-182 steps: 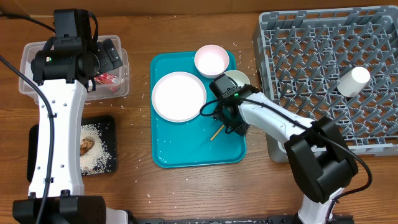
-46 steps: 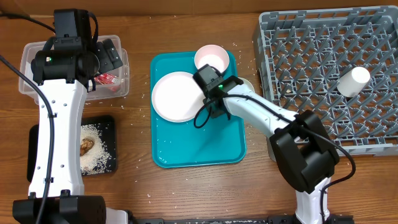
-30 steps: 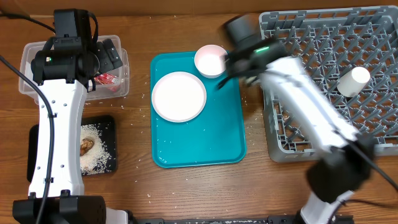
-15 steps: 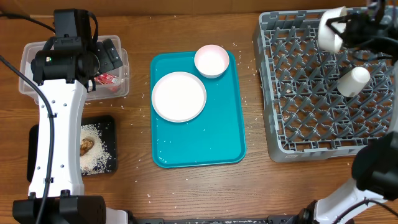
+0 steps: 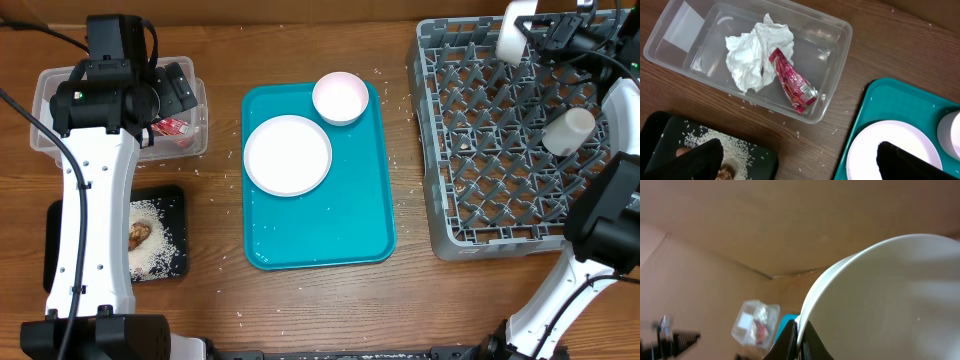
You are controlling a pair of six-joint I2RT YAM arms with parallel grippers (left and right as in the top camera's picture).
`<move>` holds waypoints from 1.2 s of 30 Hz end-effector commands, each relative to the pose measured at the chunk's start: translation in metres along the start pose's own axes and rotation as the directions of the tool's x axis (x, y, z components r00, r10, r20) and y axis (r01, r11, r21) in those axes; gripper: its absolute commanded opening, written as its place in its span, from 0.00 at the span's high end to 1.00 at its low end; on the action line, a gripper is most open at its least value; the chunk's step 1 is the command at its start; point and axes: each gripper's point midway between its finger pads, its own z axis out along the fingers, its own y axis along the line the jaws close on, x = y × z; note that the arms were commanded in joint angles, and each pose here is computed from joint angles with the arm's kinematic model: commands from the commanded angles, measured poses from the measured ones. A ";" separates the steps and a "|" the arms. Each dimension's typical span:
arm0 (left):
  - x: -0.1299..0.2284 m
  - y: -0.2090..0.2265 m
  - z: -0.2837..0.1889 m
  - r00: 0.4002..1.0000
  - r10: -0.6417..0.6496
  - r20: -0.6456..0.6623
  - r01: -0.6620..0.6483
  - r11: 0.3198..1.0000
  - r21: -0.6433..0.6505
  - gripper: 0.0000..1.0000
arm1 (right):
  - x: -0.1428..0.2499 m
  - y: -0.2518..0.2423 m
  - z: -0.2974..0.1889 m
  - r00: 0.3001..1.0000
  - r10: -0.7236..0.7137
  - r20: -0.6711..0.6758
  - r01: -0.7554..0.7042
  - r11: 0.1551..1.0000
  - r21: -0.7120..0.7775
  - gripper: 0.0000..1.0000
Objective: Sort waste into correct bins and load items into the dishwasher
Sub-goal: 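Lift the white bowl and carry it to the rack's upper right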
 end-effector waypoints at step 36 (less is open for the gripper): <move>-0.005 -0.001 -0.005 1.000 -0.014 0.016 0.013 1.000 0.010 0.00 | 0.002 -0.059 0.010 0.943 0.323 0.074 -0.329 0.941 0.085 0.96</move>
